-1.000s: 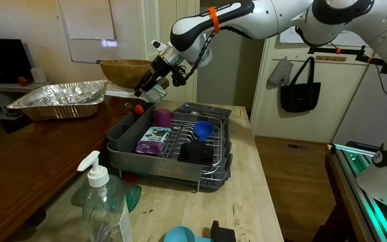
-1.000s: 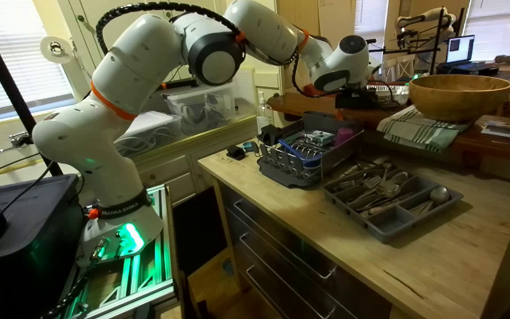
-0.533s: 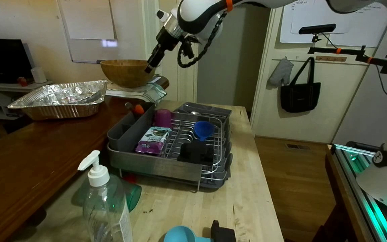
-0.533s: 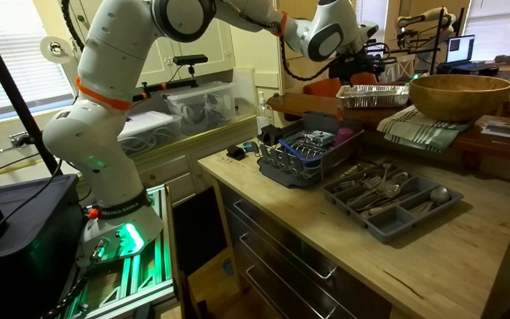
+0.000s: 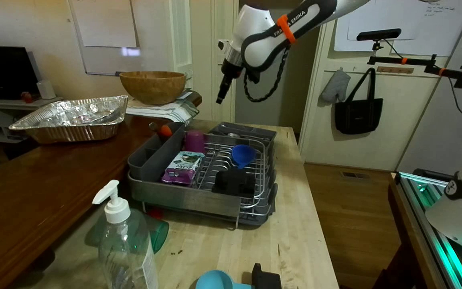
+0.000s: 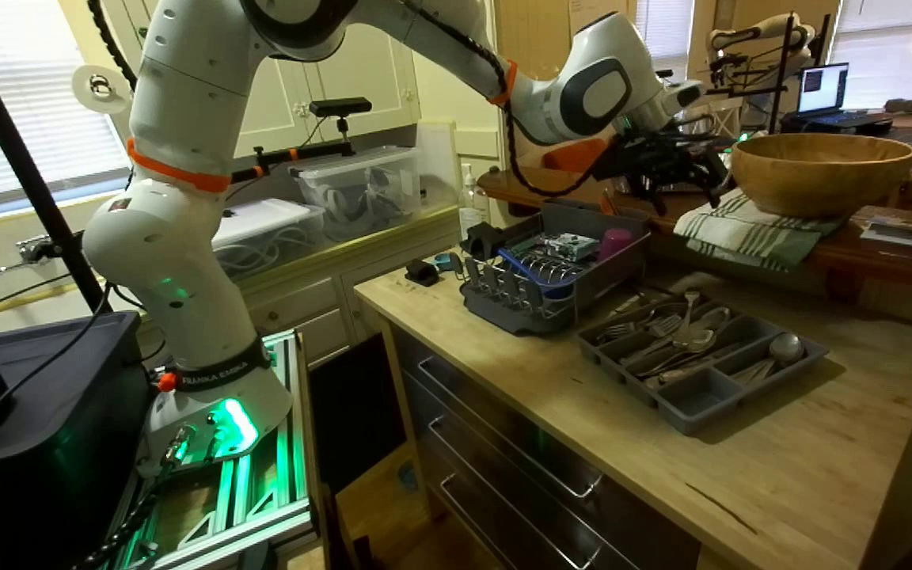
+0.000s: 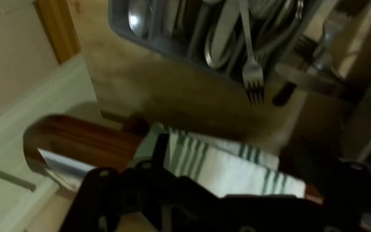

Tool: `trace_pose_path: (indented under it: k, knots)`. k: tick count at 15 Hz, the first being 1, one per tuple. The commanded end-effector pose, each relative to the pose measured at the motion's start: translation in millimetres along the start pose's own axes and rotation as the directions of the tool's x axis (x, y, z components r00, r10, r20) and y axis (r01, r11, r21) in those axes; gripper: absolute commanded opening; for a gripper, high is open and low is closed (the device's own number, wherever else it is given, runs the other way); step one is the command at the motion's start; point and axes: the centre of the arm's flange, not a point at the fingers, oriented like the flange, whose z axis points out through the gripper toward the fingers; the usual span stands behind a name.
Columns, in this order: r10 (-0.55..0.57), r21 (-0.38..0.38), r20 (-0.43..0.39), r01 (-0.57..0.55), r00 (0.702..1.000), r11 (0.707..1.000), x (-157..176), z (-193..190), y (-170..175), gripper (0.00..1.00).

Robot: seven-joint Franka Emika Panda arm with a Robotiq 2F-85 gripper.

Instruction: Remove the orange spoon, silver spoon and silver fork from the cutlery holder and place them on the dishrack.

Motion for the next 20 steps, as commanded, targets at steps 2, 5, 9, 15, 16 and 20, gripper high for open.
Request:
trace_pose_path:
  k: [2, 5, 9, 15, 16, 20]
  knots:
    - [0.102, -0.026, 0.234, -0.099, 0.967, 0.995, -78.8, 48.8, 4.5, 1.0]
    - [0.075, -0.02, 0.169, -0.073, 0.983, 0.997, -68.0, 44.7, 14.6, 1.0]
    - [-0.012, 0.033, 0.074, 0.01, 0.997, 0.999, -41.2, 58.2, 13.6, 1.0]
    - [-0.024, 0.119, 0.081, 0.014, 0.996, 0.993, -43.1, 118.6, 33.2, 1.0]
    - [-0.018, 0.125, 0.083, 0.008, 0.996, 0.992, -45.1, 129.4, 36.6, 1.0]
    - [-0.048, 0.164, 0.078, 0.034, 0.996, 0.986, -38.2, 158.6, 38.1, 1.0]
